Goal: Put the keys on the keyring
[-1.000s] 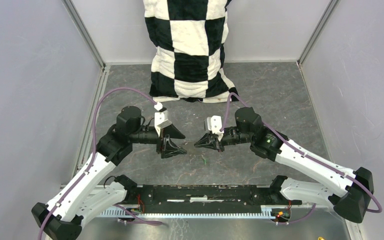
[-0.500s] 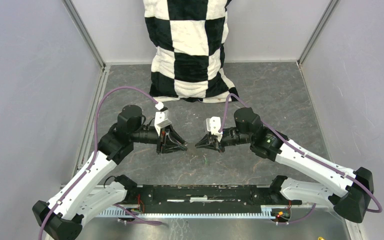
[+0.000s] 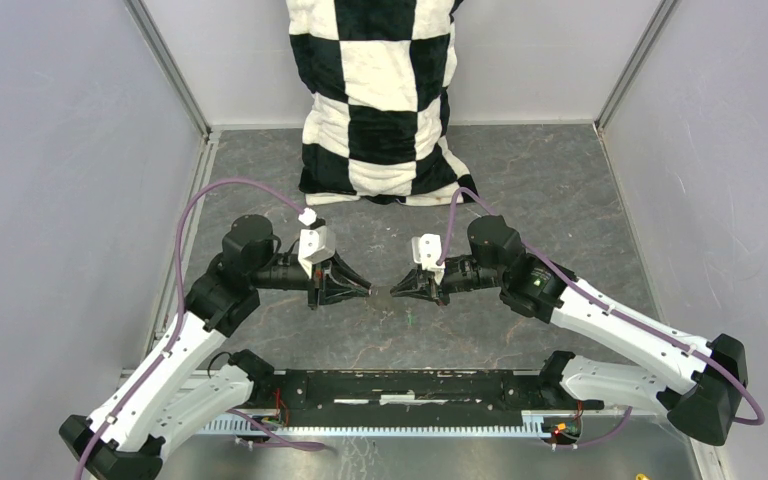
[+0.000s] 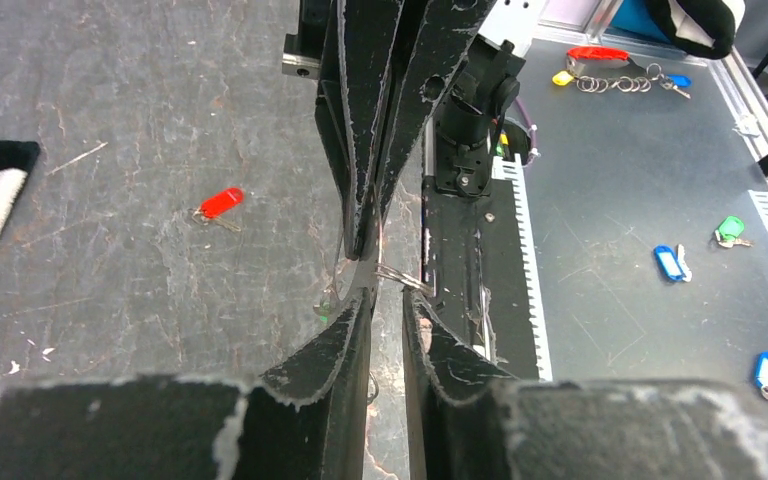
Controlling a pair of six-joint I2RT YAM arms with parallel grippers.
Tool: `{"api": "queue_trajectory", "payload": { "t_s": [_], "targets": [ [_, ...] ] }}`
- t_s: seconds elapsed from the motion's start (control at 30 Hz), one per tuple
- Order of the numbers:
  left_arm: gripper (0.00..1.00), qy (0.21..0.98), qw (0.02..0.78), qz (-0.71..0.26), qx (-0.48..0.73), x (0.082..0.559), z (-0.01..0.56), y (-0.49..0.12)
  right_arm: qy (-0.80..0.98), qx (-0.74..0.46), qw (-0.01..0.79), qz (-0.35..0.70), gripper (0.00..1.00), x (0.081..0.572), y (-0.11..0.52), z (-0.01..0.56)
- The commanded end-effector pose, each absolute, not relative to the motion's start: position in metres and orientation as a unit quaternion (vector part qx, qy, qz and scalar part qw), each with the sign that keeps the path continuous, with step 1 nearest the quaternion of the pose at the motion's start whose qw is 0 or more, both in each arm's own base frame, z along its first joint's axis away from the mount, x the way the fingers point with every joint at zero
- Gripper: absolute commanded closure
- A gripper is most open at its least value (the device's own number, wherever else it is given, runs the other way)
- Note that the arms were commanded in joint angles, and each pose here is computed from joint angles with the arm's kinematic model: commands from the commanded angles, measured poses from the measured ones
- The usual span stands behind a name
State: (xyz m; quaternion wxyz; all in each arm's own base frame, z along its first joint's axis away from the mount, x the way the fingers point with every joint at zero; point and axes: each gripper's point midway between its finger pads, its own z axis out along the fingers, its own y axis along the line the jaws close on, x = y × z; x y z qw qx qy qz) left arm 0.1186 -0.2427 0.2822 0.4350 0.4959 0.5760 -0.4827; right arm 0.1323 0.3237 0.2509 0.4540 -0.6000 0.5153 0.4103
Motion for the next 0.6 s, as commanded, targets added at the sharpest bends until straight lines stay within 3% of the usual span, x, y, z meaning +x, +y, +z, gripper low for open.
{"api": "queue_trajectory", "payload": {
  "t_s": [0.0,0.4,0.57],
  "targets": [
    [0.76,0.529,0.486,-0.462,0.521,0.1221,0.3087,-0.2434,0.486,-0.594,0.494,0.409,1.0,0.1376,0.3297,0.2803],
    [0.87,0.518,0.487,-0.46,0.531,0.1213,0.3086,-0.2439,0.489,-0.592,0.491,0.412,1.0,0.1379,0.3313,0.2807],
    [0.87,0.509,0.489,-0.465,0.534,0.1195,0.3143,-0.2452,0.491,-0.591,0.491,0.411,1.0,0.139,0.3317,0.2802]
  ]
}}
